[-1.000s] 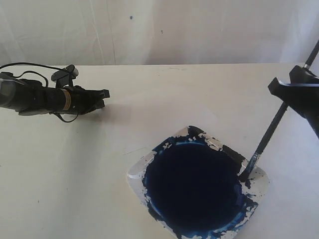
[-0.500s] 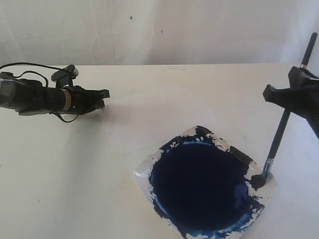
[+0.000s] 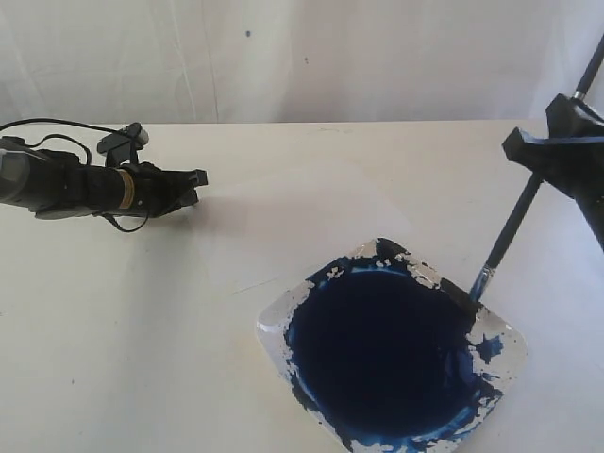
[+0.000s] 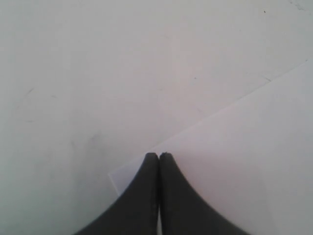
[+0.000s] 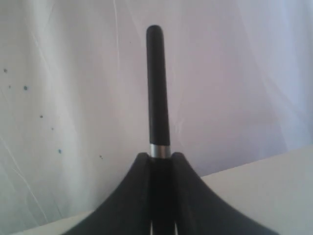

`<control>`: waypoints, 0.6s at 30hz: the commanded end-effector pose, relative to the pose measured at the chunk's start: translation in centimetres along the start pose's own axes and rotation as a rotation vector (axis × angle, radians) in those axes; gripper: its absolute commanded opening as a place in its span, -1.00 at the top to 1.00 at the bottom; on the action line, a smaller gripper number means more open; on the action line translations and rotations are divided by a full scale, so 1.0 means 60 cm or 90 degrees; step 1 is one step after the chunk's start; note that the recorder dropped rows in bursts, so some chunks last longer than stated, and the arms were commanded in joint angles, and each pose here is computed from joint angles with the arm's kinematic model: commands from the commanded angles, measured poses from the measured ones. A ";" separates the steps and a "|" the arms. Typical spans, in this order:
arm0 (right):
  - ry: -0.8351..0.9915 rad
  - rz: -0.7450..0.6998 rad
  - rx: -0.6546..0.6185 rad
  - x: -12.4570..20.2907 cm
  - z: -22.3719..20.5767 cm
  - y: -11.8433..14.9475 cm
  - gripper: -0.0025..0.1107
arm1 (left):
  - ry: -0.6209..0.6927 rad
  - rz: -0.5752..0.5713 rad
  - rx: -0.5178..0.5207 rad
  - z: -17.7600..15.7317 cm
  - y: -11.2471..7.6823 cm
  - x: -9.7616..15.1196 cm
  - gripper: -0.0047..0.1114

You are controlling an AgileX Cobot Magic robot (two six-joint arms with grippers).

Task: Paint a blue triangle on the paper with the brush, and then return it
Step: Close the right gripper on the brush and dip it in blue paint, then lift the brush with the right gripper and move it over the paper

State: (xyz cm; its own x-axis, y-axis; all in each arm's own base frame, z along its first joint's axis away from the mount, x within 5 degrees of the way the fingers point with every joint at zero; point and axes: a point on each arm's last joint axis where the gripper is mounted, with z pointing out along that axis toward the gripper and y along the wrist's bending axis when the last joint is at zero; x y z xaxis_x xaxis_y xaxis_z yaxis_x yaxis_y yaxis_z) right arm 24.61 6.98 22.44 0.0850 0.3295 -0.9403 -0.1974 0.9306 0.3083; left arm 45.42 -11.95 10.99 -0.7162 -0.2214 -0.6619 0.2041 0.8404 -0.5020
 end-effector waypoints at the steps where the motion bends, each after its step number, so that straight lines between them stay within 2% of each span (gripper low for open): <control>1: -0.041 0.080 -0.030 -0.018 0.013 0.012 0.96 | 0.003 0.006 0.001 0.001 -0.002 0.001 0.92; 5: -0.043 0.120 -0.077 -0.032 0.034 0.030 0.96 | 0.004 0.010 -0.001 0.001 -0.002 0.002 0.92; 11: -0.011 0.174 -0.118 -0.045 0.111 0.061 0.96 | 0.007 0.026 -0.003 0.001 -0.001 0.002 0.92; 15: 0.003 0.245 -0.168 -0.030 0.177 0.081 0.96 | 0.006 0.044 -0.010 0.001 0.000 0.002 0.92; 18: 0.024 0.250 -0.202 0.002 0.228 0.092 0.96 | 0.006 0.044 -0.010 0.001 0.000 0.002 0.92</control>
State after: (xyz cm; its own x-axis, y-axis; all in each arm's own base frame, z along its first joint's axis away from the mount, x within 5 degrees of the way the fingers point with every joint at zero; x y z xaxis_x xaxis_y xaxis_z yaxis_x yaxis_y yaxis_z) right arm 34.61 12.79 27.04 -0.0335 0.6387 -0.7687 -0.4567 0.6744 0.5802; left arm 45.40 -11.95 10.97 -0.7089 -0.1833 -0.6811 0.2349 0.8492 -0.4730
